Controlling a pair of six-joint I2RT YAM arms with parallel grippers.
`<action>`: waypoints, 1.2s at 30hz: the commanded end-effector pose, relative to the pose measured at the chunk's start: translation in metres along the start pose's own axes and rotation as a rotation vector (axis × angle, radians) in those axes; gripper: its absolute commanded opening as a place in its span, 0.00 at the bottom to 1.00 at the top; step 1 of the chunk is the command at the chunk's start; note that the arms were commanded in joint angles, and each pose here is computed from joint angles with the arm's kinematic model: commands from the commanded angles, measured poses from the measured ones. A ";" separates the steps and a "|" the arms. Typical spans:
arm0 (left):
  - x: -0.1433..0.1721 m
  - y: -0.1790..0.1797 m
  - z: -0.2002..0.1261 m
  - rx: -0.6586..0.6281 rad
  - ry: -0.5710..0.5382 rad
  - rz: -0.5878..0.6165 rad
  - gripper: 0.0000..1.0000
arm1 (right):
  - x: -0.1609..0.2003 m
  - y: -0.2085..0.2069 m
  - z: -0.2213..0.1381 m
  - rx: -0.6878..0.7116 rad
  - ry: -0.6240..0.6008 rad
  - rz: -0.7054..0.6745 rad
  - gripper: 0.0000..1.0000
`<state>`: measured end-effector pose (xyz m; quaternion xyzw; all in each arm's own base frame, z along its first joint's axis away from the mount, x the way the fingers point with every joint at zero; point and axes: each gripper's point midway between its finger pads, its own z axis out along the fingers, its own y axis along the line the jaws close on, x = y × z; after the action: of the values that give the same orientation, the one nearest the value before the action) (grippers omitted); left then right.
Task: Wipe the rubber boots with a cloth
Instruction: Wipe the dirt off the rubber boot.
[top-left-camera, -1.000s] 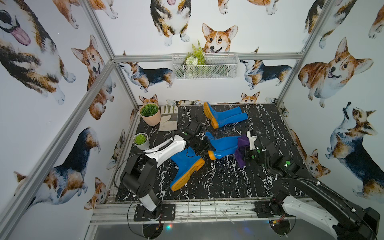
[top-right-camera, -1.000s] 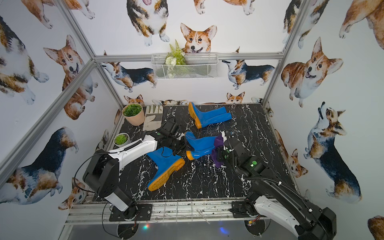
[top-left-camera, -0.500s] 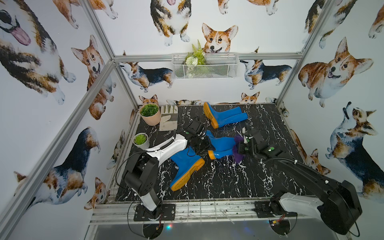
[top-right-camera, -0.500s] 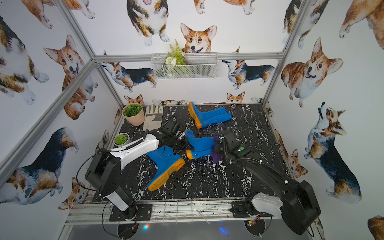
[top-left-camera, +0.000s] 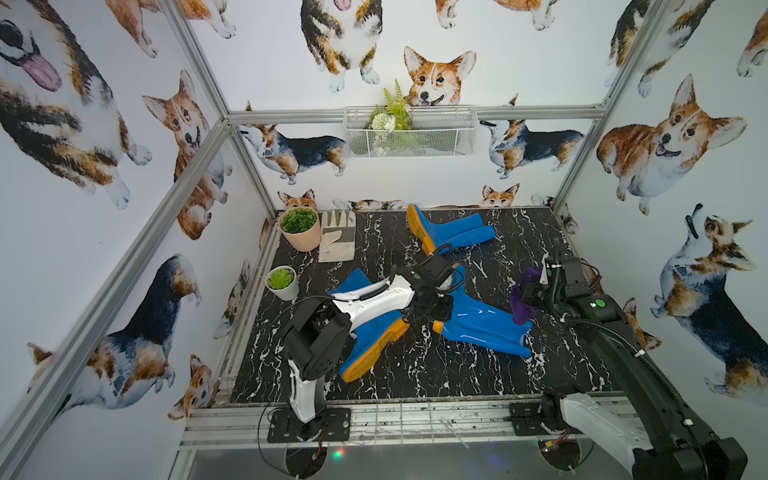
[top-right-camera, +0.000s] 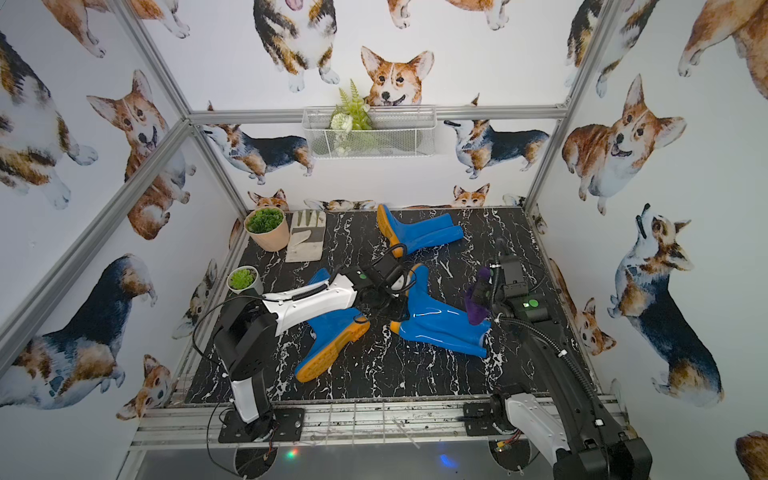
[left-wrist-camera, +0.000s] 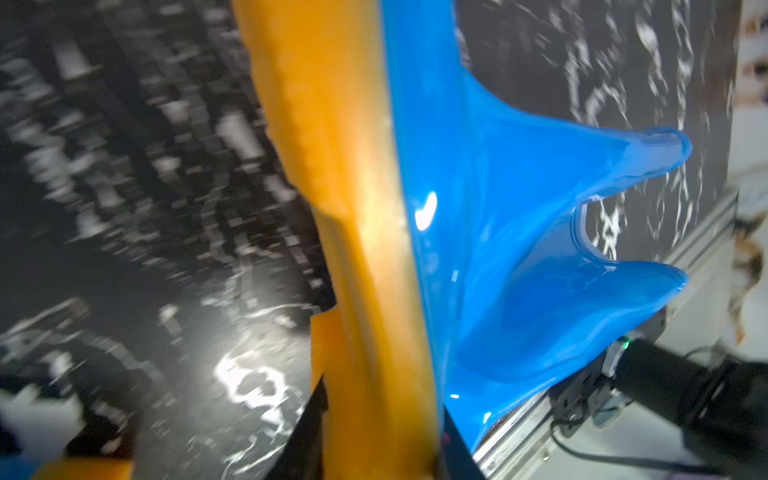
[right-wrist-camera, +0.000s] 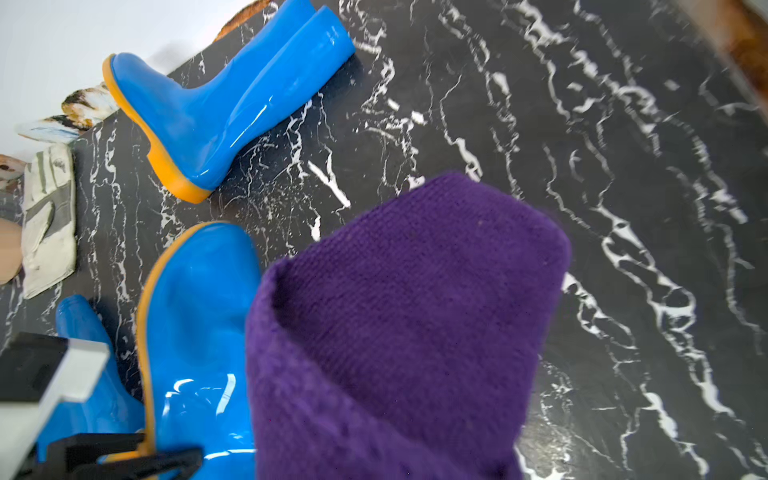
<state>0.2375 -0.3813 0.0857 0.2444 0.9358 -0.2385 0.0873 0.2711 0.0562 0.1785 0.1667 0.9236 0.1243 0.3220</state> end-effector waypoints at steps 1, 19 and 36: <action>-0.014 0.015 0.000 -0.123 -0.081 0.154 0.24 | 0.007 0.018 0.010 -0.095 0.057 0.060 0.00; 0.012 0.028 -0.002 -0.070 -0.169 0.034 0.68 | 0.038 0.111 0.074 -0.300 0.257 0.011 0.00; 0.011 0.037 0.011 -0.062 -0.231 0.014 0.00 | 0.103 0.114 0.132 -0.276 0.468 -0.016 0.00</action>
<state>0.2436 -0.3430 0.0531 0.2268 0.9330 -0.2048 0.1899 0.3290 0.2187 0.0699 0.0802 0.9444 0.2858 0.1413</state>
